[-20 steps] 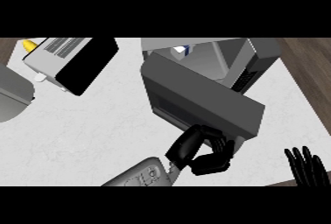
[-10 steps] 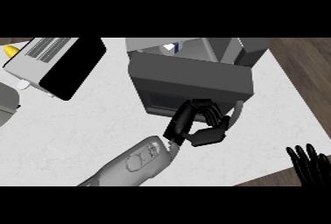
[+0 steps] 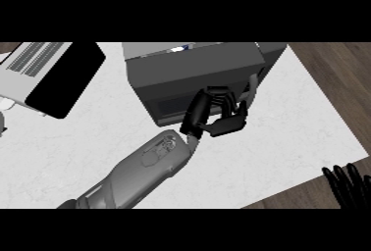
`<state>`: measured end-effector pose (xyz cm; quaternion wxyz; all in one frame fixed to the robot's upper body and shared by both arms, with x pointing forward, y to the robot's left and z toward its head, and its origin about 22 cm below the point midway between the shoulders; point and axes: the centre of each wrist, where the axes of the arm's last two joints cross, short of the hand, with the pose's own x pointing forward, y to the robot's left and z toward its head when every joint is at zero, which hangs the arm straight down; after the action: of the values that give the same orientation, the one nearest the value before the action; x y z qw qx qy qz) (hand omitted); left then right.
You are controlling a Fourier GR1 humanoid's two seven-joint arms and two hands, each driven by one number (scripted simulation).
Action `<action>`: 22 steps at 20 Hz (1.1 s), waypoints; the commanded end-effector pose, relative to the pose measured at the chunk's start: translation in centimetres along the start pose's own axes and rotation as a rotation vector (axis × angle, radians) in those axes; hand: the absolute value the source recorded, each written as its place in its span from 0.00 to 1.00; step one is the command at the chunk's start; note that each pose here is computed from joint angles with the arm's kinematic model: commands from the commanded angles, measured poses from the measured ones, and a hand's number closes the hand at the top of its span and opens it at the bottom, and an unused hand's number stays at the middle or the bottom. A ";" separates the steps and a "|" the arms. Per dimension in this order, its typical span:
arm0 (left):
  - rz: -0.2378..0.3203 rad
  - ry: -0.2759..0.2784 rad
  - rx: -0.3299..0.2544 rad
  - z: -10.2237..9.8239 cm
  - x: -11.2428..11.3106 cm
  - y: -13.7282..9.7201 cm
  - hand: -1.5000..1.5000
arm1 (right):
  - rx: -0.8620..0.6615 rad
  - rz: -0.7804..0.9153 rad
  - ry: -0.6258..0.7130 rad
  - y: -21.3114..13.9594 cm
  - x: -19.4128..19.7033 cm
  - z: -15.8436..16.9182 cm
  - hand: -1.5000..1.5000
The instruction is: Pick up the milk, place it into the microwave and close the microwave
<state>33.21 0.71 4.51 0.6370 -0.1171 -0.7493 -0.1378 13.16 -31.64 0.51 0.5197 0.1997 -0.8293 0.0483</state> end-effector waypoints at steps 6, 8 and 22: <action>0.028 -0.050 0.063 -2.7 1.2 1.3 1.00 | 0.060 -0.025 -0.034 -0.4 1.8 -0.9 0.00; 0.031 -0.054 0.071 -2.9 1.3 1.4 1.00 | 0.052 -0.048 -0.037 -0.1 1.7 -0.9 0.00; 0.051 -0.084 0.121 -3.2 1.0 1.6 1.00 | 0.123 -0.054 -0.065 -0.1 4.0 -2.1 0.00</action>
<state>34.83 1.29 4.48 0.6160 -0.1098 -0.7766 -0.0735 13.40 -32.13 4.40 0.4922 0.2442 -0.8322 0.0741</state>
